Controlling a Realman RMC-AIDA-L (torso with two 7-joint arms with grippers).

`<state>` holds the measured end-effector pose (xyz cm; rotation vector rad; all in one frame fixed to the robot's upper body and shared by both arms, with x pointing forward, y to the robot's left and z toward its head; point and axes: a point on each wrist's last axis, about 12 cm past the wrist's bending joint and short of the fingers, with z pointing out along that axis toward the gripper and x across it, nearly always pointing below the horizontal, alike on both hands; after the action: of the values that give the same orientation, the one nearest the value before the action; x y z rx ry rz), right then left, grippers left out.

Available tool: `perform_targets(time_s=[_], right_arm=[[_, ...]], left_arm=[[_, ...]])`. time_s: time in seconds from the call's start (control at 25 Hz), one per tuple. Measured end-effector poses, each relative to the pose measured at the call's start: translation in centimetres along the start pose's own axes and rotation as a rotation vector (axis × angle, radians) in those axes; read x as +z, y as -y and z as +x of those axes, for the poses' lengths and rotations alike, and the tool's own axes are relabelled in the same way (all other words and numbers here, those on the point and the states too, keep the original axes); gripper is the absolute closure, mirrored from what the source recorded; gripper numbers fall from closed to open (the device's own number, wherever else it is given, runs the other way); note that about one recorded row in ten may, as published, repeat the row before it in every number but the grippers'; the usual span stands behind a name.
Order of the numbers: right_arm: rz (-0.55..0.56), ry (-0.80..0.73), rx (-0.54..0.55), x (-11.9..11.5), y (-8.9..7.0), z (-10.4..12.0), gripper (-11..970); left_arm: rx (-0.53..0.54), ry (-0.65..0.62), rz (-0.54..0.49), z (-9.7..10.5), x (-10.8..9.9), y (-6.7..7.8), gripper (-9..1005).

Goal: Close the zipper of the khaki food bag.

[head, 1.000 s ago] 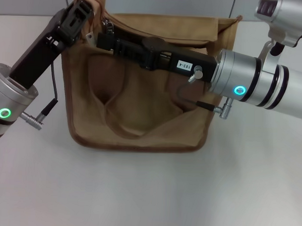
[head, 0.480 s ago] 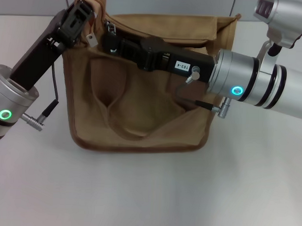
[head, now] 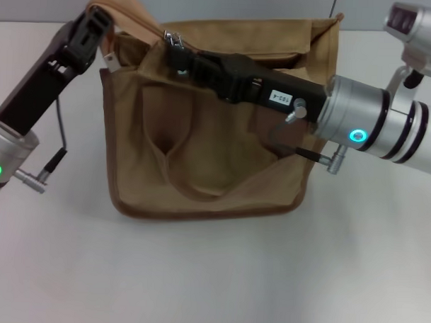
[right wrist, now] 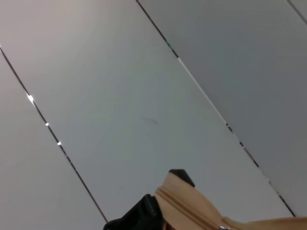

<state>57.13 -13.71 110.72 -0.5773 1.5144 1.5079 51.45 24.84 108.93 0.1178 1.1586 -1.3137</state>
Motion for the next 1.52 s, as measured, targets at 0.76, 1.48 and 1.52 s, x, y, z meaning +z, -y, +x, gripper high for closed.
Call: perform_targets(time_s=[0.76,1.48,1.52], right_arm=[[0.133,0.068,0.051,-6.3,1.0,-0.3,871],[0.167,0.200,-0.070,-10.0,0.1,0.0,809],[0.173,0.211,-0.080,-10.3,0.0,0.2,805]], left_arm=[[0.091,0.091,-0.159,-1.8,-3.4,-1.0,976],[0.109,0.063,-0.229,-1.6,-3.8,-1.6,975],[0.127,0.053,-0.230,-1.5,-3.8,-1.7,975]])
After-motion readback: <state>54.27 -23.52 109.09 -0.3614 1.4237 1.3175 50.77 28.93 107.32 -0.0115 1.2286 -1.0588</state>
